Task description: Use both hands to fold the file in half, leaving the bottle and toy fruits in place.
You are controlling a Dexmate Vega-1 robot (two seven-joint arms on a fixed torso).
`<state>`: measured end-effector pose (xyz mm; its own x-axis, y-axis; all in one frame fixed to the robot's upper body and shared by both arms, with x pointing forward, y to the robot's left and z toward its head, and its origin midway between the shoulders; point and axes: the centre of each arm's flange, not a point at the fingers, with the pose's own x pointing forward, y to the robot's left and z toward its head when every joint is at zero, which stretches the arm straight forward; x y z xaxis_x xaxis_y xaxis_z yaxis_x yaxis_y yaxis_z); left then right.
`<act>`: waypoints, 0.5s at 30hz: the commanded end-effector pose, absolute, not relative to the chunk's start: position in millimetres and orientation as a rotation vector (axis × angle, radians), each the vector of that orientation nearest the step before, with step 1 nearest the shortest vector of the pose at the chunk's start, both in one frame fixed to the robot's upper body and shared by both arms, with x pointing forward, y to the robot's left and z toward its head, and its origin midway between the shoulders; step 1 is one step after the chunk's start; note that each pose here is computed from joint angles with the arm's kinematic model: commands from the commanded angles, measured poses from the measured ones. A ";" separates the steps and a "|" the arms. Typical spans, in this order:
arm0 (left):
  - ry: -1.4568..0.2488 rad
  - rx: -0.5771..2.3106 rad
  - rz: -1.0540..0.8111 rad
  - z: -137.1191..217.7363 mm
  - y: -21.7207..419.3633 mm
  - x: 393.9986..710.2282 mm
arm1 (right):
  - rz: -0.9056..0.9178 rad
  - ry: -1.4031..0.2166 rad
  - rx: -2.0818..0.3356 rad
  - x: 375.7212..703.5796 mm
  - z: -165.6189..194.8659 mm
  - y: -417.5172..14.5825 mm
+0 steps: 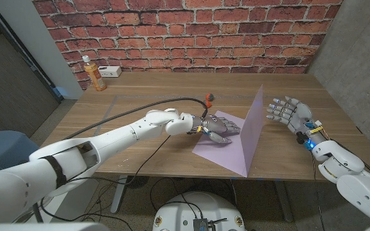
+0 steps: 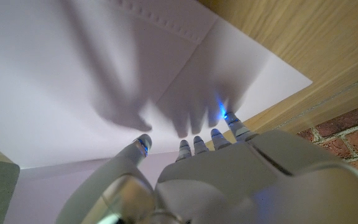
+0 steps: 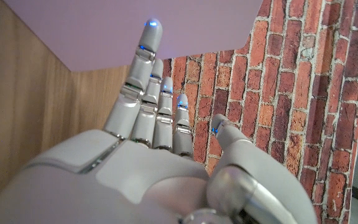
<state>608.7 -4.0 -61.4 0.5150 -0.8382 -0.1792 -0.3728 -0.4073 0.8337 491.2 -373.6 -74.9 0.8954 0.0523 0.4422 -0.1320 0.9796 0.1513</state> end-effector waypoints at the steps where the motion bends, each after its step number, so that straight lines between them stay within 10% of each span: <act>1: -0.979 2.006 -0.769 -62.4 -8.6 609.5 | -0.059 -0.455 -0.027 478.6 -63.1 -366.6; 15: -0.971 2.005 -0.742 -59.3 -11.1 606.4 | -0.041 -0.446 -0.389 478.2 -49.3 -353.1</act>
<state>607.9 -8.9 -61.3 0.5279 -0.8304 -0.1785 -0.3744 -0.4161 0.8287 480.7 -364.7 -63.0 0.9019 -0.0252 0.4312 0.0689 0.9939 -0.0860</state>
